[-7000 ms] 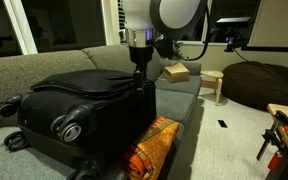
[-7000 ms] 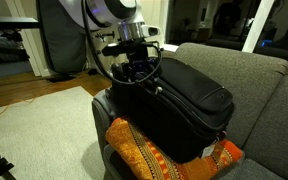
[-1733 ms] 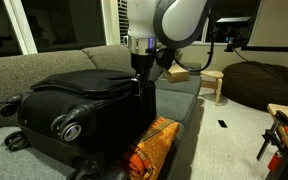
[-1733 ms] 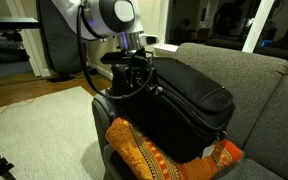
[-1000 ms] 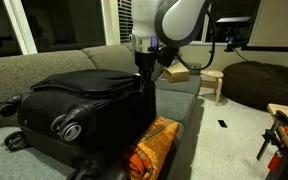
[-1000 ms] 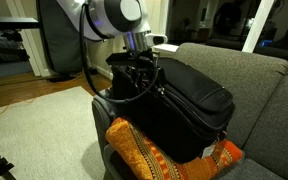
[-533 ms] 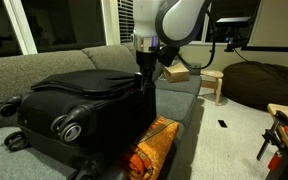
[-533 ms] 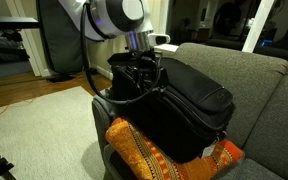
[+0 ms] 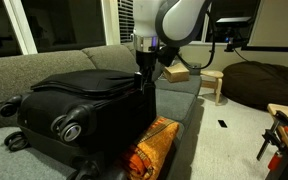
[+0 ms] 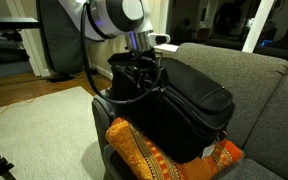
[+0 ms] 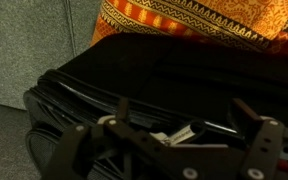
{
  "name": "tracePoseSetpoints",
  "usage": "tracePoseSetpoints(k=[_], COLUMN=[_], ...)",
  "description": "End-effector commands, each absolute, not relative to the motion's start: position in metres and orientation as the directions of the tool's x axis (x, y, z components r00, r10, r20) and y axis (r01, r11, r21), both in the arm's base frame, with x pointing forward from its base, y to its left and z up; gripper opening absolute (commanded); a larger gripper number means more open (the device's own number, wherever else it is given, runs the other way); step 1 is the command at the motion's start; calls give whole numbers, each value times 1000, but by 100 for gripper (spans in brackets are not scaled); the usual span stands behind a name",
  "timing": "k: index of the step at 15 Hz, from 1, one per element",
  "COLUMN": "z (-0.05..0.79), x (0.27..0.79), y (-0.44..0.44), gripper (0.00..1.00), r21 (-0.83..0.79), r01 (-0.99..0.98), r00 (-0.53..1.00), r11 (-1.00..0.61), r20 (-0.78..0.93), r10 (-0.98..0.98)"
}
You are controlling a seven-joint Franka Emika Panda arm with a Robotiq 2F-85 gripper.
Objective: Close the zipper
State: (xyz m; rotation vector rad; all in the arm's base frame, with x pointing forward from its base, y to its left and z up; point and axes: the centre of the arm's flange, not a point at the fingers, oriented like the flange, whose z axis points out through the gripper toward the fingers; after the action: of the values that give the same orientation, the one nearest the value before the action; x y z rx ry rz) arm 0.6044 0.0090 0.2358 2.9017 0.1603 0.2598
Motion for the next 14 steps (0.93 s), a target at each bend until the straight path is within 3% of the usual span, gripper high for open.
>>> tracePoseSetpoints(k=[1,8,9,11,14], z=[241,246,246,245,245], x=[600,600,600,600,600], y=[9,9,10,11,17], gripper=[100,98,74,69,49], r21=[240,249,250,252,250], r01=[69,44,39,37,34], r00=[974,969,969,968,968], r11=[-968,-968,-967,-967,-968], r20=[196,225,229,230,233], r10=[118,102,98,97,94])
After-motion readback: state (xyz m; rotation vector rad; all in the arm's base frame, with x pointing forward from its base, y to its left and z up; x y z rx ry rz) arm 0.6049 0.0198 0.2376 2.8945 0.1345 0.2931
